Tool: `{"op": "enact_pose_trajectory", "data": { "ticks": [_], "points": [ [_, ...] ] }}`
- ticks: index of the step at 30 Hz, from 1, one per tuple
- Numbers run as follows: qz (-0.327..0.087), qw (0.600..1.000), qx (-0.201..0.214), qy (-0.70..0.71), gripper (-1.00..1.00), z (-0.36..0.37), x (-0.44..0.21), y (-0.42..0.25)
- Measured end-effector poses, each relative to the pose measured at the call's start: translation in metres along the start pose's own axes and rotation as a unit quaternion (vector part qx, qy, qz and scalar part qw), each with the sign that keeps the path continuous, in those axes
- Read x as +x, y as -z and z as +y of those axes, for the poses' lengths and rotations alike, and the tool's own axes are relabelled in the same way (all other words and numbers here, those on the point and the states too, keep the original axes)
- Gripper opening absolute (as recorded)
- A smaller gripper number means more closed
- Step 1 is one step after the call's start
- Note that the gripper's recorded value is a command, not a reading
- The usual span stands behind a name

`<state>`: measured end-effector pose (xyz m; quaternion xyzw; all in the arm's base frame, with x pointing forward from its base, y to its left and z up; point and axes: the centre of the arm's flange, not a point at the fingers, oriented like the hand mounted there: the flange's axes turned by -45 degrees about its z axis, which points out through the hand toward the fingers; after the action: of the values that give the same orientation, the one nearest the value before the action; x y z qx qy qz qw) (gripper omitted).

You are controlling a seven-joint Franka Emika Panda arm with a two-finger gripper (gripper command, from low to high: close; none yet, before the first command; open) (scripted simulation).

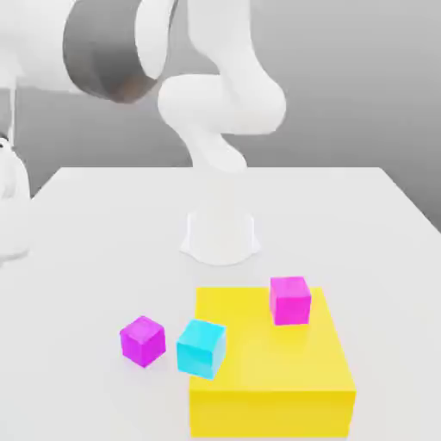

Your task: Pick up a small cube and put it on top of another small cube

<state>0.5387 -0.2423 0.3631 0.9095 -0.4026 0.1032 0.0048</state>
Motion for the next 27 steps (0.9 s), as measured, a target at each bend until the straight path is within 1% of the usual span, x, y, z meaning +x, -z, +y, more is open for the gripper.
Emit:
{"op": "enact_pose_trajectory", "data": {
  "ticks": [8,12,13,20,24,27],
  "points": [
    [-0.078,0.989,-0.043,-0.119,0.0,0.074,0.009,-0.142],
    [-0.089,0.985,-0.05,-0.138,0.0,0.09,-0.001,-0.208],
    [-0.09,0.985,-0.05,-0.139,-1.0,0.092,-0.004,-0.221],
    [-0.09,0.985,-0.05,-0.139,-1.0,0.092,-0.004,-0.222],
    [-0.09,0.986,-0.049,-0.132,-1.0,0.084,0.004,-0.17],
    [-0.095,0.993,-0.04,-0.056,-1.0,0.041,-0.023,-0.135]
  ]
}}
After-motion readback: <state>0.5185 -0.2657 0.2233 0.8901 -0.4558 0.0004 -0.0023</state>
